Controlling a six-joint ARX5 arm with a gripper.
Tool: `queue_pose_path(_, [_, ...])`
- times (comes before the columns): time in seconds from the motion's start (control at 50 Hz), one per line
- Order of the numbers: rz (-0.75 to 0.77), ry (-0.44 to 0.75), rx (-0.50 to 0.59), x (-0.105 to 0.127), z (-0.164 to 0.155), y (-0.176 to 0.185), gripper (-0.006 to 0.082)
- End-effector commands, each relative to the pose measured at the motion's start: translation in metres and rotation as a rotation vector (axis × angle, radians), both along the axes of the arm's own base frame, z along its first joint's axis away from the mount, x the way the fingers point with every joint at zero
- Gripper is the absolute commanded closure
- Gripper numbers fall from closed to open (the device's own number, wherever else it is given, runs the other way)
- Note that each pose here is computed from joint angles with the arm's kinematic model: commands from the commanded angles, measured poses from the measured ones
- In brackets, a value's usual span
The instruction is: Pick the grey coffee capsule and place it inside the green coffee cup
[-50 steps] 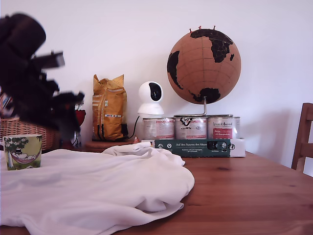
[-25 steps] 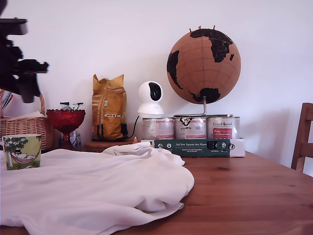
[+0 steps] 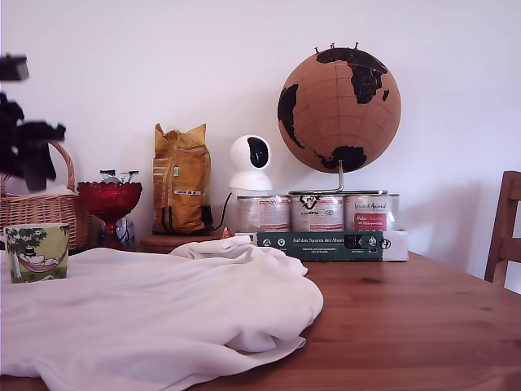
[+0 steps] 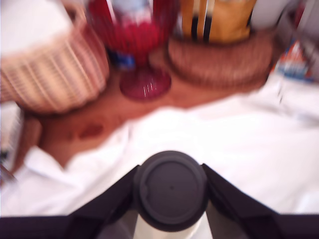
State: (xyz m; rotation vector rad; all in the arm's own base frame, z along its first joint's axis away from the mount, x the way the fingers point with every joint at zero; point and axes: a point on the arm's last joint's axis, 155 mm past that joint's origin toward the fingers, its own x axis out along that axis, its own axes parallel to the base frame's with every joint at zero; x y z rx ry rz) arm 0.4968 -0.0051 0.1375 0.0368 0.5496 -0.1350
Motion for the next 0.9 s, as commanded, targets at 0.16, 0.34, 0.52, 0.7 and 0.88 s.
queue_pose_path(0.16, [0.000,0.025,0.003,0.009,-0.015,0.004,0.0620])
queue_pose_path(0.34, [0.000,0.030,0.003,0.011,-0.018,0.004,0.0397])
queue_pose_path(0.52, [-0.002,0.033,0.006,0.012,-0.015,0.004,0.0309])
queue_pose_path(0.7, [0.001,0.032,0.012,0.014,-0.005,0.005,0.0392])
queue_pose_path(0.88, [0.001,-0.008,0.014,0.006,0.028,0.004,0.0786])
